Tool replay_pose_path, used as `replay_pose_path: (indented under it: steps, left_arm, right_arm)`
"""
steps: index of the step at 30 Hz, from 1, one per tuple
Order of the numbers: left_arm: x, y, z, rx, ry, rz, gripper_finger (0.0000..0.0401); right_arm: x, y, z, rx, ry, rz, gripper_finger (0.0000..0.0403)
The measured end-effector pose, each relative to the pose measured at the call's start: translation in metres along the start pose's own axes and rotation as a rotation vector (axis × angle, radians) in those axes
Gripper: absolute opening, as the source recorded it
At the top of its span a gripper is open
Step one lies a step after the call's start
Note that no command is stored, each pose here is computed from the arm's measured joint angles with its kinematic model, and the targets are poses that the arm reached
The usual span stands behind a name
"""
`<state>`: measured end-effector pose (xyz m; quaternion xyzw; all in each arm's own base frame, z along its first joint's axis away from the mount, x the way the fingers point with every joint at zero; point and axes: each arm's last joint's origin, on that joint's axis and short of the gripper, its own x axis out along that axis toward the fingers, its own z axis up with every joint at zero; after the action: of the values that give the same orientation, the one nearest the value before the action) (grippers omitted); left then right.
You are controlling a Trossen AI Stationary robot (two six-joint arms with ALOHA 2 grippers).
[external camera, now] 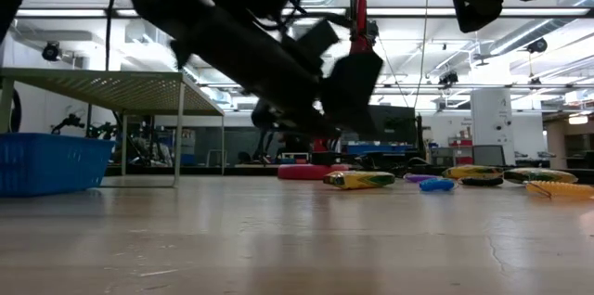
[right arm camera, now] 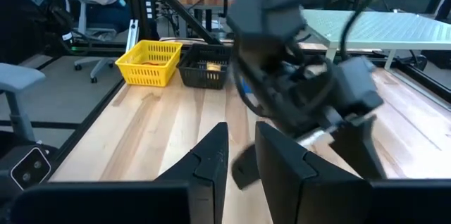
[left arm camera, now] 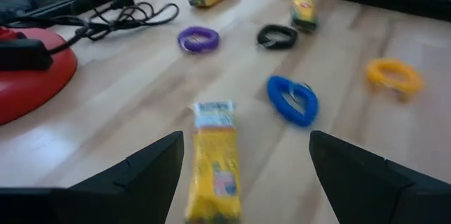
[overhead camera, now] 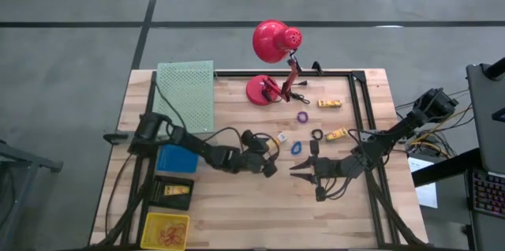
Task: Pick & Place Office Desk Supplies
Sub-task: Put the crayons box into the black bin
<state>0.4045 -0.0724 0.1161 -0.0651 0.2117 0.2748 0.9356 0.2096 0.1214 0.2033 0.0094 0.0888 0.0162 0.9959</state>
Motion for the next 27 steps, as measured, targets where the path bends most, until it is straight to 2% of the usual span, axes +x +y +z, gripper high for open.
replay_pose_path:
  steps: [7,14,21,27]
  left_arm:
    - [0.021,0.004,-0.003,0.045,0.069,0.061,0.0312]
    - [0.03,0.018,-0.001,0.054,0.11,0.115,0.0312]
    - [0.033,0.022,-0.004,0.063,0.177,0.063,0.0312]
    - [0.033,0.023,-0.005,0.071,0.194,0.059,0.0312]
  right_arm:
    - [0.0,0.0,0.0,-0.001,0.001,0.0,0.0076]
    - [0.0,0.0,0.0,0.0,0.0,0.0,0.0084]
    - [0.0,0.0,0.0,0.0,0.0,-0.001,0.0085]
    - [0.0,0.0,0.0,0.0,0.0,0.0,0.0075]
